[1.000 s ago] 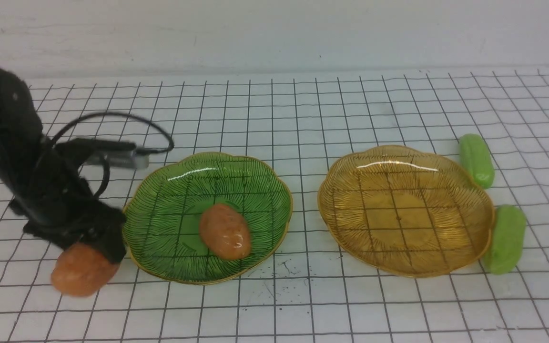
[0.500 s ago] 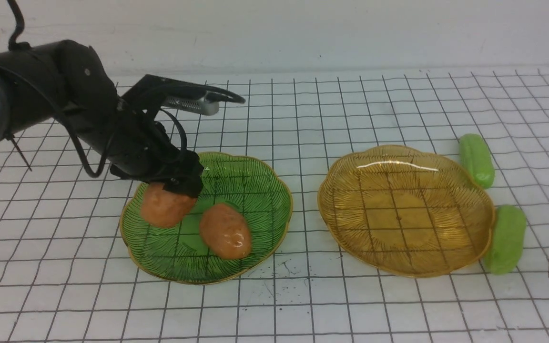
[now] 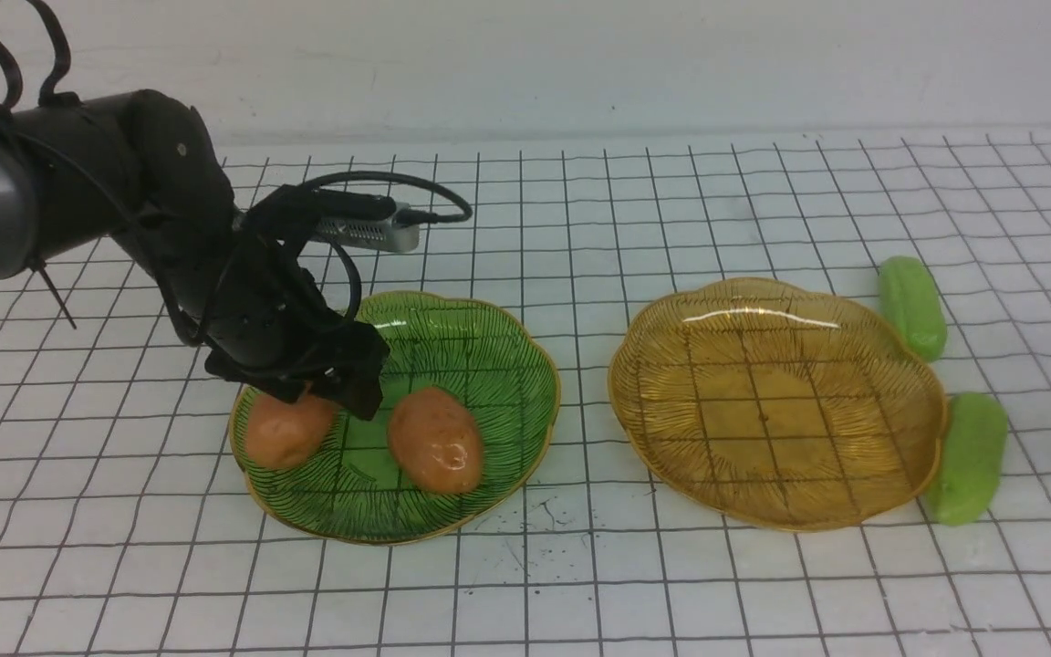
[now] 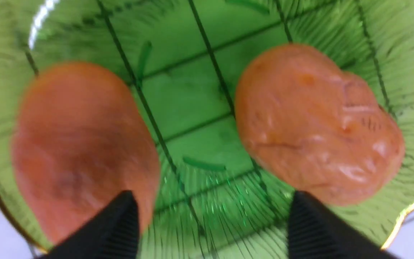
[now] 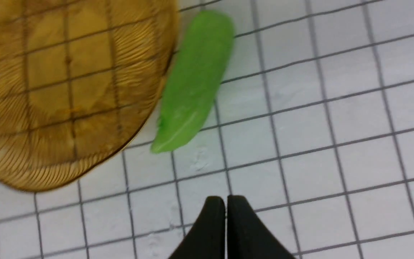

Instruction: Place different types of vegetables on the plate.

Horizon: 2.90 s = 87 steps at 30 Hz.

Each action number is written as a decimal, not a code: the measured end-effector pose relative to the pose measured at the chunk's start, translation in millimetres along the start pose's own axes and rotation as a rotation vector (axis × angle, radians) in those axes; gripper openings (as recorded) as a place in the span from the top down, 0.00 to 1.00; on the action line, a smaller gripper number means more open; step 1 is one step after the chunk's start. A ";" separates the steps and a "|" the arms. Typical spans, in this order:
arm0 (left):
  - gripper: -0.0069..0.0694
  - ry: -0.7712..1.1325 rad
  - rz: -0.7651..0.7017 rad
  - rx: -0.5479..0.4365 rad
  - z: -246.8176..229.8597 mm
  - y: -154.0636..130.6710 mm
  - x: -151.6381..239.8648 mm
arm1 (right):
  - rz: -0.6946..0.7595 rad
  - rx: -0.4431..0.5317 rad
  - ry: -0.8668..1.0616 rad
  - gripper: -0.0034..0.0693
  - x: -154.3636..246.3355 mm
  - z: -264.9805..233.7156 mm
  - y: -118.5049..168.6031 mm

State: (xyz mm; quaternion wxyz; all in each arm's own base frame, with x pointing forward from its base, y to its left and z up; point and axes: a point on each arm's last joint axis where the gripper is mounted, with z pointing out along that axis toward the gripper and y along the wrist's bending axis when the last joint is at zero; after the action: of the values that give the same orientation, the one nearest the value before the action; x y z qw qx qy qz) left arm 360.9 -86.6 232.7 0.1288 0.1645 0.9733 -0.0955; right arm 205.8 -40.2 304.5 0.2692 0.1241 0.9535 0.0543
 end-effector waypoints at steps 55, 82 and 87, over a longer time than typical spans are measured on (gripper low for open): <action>0.92 -0.535 0.150 -0.206 -273.0 -59.3 161.5 | 0.000 -0.376 0.128 0.43 -86.8 154.4 91.5; 0.92 -0.524 0.149 -0.228 -272.4 -57.1 161.2 | -0.025 -0.084 -0.063 0.10 -182.5 197.5 56.8; 0.92 -0.525 0.145 -0.228 -272.4 -57.0 161.3 | 0.006 -0.061 -0.007 0.12 -170.3 244.9 46.7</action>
State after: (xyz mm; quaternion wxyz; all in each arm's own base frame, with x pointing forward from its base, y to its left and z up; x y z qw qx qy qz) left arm 134.3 -29.7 453.8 0.4001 0.1880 0.8968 -0.0154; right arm 484.8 -31.5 189.7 0.2762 0.1187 0.9500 0.0839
